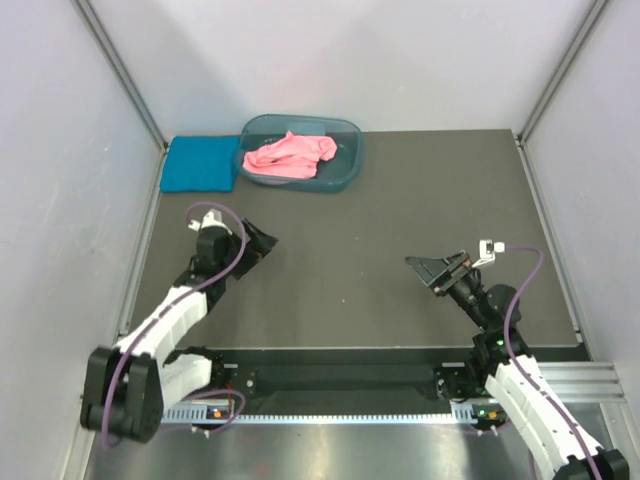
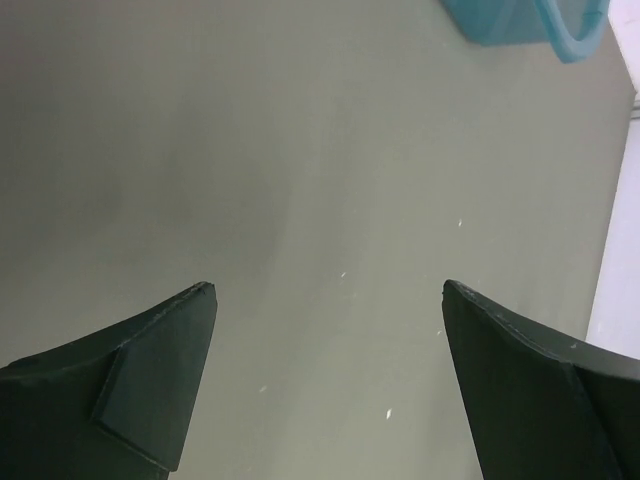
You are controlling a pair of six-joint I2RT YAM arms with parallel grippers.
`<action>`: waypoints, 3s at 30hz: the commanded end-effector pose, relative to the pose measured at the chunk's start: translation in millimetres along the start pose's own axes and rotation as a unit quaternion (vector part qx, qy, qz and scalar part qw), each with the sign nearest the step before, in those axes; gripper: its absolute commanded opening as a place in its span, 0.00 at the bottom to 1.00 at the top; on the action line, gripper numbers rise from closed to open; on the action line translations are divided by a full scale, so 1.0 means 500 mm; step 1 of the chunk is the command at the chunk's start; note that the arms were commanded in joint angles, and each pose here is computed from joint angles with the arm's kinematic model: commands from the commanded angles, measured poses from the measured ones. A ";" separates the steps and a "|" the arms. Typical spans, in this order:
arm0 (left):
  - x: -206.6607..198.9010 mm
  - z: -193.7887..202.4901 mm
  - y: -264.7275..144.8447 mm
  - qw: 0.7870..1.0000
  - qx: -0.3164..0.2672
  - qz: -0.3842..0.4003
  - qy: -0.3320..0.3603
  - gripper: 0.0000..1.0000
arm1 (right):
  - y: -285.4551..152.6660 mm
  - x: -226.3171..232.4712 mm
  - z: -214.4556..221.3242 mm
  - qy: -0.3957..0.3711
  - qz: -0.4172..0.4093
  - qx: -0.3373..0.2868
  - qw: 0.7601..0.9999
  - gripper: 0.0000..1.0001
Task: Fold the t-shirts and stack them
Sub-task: Move the tshirt to the center of the board
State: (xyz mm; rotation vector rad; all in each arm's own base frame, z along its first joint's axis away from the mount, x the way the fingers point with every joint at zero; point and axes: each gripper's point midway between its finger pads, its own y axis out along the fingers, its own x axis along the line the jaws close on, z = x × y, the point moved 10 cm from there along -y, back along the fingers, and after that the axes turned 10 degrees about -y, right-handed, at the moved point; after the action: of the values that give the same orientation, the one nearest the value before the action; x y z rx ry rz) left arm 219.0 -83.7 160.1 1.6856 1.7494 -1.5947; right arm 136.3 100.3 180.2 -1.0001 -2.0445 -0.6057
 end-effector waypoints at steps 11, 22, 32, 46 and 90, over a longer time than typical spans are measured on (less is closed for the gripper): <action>-0.112 -0.155 0.084 0.995 0.012 -0.026 -0.098 0.99 | -0.009 -0.123 -0.012 -0.056 0.247 0.023 0.967 1.00; -0.242 -0.316 0.269 1.000 -0.012 0.006 -0.010 0.97 | -0.001 -0.107 -0.073 -0.136 0.361 0.074 0.920 1.00; -0.305 -0.334 0.465 0.981 -0.005 -0.025 0.193 0.79 | 0.029 -0.120 -0.109 -0.170 0.396 0.126 0.894 1.00; -0.184 -0.307 0.661 0.963 -0.050 -0.096 0.248 0.83 | 0.041 -0.116 -0.123 -0.174 0.402 0.154 0.885 0.98; -0.343 -0.003 -0.080 0.975 0.103 0.088 0.174 0.99 | 0.063 0.038 -0.113 -0.244 0.326 0.321 0.855 1.00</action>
State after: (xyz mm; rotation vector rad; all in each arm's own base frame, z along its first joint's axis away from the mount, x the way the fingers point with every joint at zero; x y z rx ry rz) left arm 258.8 -178.9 366.5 2.3493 1.3739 -1.2491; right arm 188.5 87.9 225.1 -1.4930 -1.9183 0.5609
